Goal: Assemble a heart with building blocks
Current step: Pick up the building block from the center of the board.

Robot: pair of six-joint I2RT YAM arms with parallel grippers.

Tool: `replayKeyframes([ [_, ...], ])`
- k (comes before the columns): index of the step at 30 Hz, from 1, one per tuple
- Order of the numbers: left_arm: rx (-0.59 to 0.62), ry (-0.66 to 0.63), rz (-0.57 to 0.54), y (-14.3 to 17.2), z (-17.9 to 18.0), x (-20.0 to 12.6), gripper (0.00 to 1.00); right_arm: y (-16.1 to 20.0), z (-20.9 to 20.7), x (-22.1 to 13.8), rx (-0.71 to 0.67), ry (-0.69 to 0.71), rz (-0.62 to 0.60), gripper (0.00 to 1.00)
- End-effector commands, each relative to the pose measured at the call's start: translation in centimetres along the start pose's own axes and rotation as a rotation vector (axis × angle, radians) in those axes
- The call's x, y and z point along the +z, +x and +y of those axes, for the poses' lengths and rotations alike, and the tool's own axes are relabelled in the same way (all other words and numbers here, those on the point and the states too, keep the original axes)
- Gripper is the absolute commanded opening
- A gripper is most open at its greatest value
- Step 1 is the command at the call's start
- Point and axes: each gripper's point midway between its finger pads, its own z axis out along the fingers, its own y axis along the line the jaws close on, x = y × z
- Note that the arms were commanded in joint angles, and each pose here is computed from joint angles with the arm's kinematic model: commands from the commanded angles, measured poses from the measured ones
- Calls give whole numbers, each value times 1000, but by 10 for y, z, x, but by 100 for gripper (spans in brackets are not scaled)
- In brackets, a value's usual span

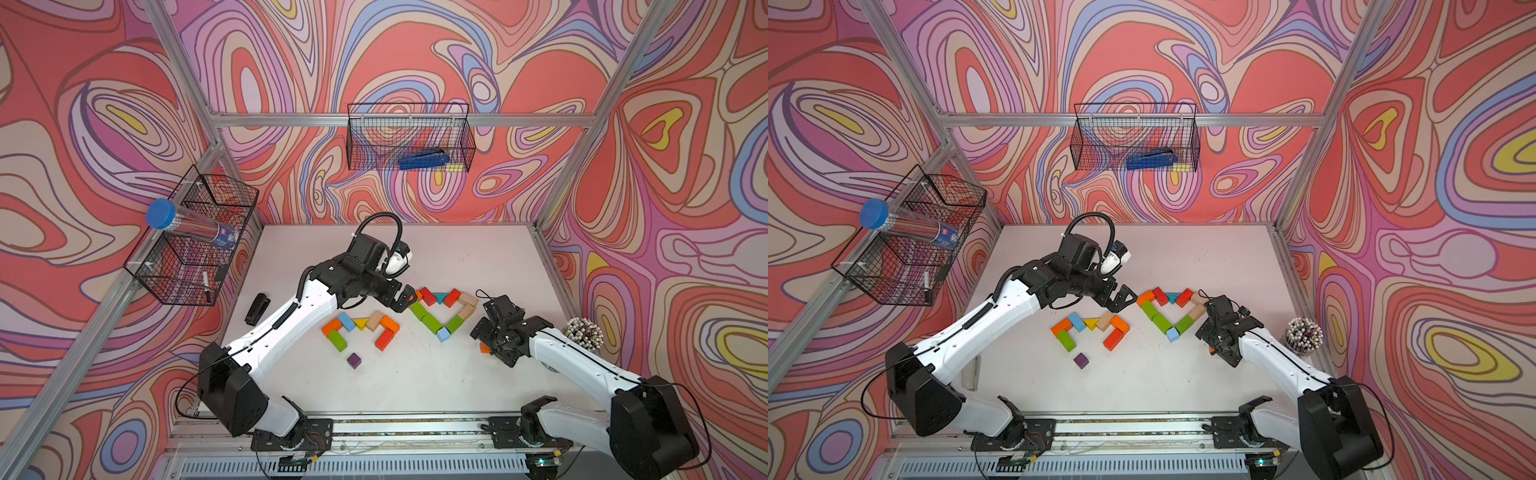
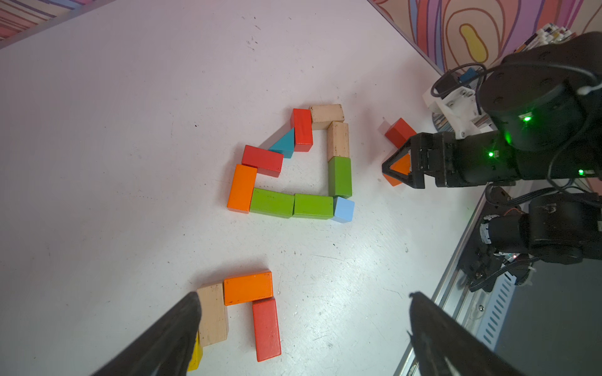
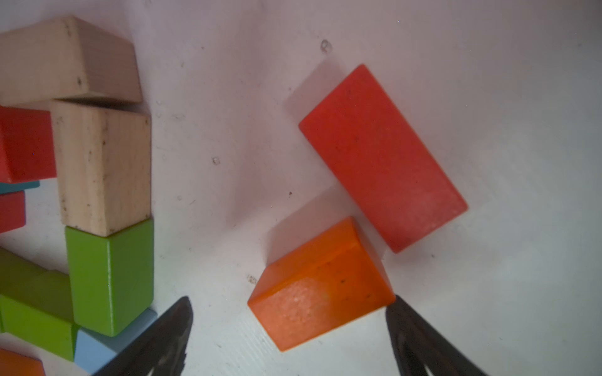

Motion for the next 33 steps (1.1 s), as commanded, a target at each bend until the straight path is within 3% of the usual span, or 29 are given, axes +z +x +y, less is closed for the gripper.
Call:
replayKeyframes([
  [1,17,-17,13,2,2,-5,99,-10,17,0,-41,-50,-15,87],
  [8,14,-18,24,3,3,-3,99,-17,16,4,-57,-18,-30,71],
  [15,13,-12,32,5,3,0,99,-17,6,8,-105,40,-32,37],
  [19,14,-18,26,5,4,-1,99,-18,8,8,-164,26,-39,36],
  [22,15,-22,27,5,5,-1,99,-18,9,10,-208,35,-32,46],
  [24,14,-23,26,5,5,0,99,-20,8,10,-226,45,-36,46],
  [33,-7,-28,19,3,11,-2,100,-23,7,2,-288,29,-75,26],
])
